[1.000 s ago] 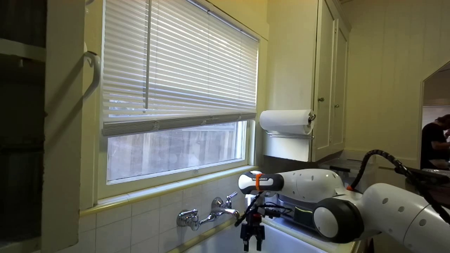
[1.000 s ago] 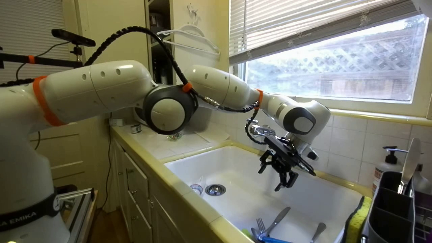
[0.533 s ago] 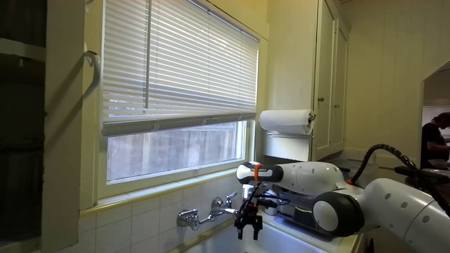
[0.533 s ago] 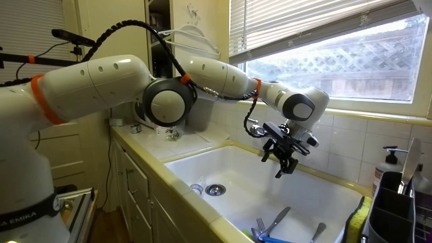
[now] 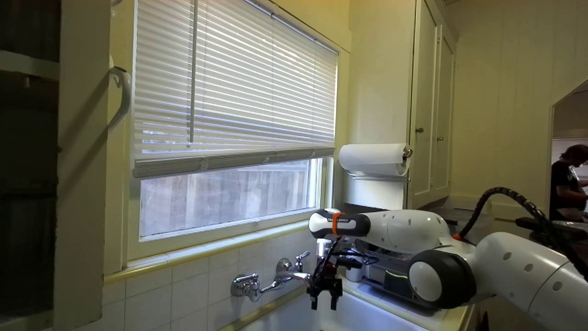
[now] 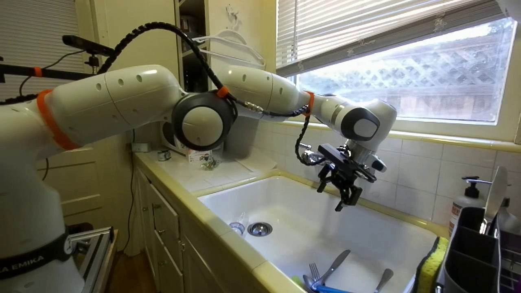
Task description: Put the knife inside the sink
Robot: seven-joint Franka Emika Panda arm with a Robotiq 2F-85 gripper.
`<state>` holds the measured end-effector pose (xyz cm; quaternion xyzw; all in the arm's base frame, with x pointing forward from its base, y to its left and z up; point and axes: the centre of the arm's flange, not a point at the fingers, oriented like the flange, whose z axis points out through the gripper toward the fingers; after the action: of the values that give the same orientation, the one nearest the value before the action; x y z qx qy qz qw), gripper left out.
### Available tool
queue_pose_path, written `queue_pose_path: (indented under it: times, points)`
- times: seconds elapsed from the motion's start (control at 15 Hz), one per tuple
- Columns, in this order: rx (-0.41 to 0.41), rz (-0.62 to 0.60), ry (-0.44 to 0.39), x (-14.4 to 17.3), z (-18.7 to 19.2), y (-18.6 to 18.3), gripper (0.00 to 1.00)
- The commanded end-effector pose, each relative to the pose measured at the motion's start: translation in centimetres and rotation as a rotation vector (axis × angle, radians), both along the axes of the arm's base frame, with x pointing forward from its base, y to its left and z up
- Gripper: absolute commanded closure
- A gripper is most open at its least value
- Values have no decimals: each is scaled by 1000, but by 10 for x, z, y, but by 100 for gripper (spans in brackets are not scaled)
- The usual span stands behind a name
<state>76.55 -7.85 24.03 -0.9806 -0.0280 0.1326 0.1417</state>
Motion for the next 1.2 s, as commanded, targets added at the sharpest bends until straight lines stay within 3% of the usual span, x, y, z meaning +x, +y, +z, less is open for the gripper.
queue_pose_path:
  times: [0.0,0.2,0.4,0.53,0.73,0.93,1.13]
  points:
    - [-87,26,-73,-7,64,24,0]
    - [-213,22,-173,-9,102,52,0]
    - [-300,-65,-288,7,117,66,0]
    - [-275,-116,-258,24,131,58,0]
    - [-266,-180,-229,23,142,46,0]
    - [-271,-172,-315,9,154,48,0]
    - [-247,-52,-409,-7,173,54,0]
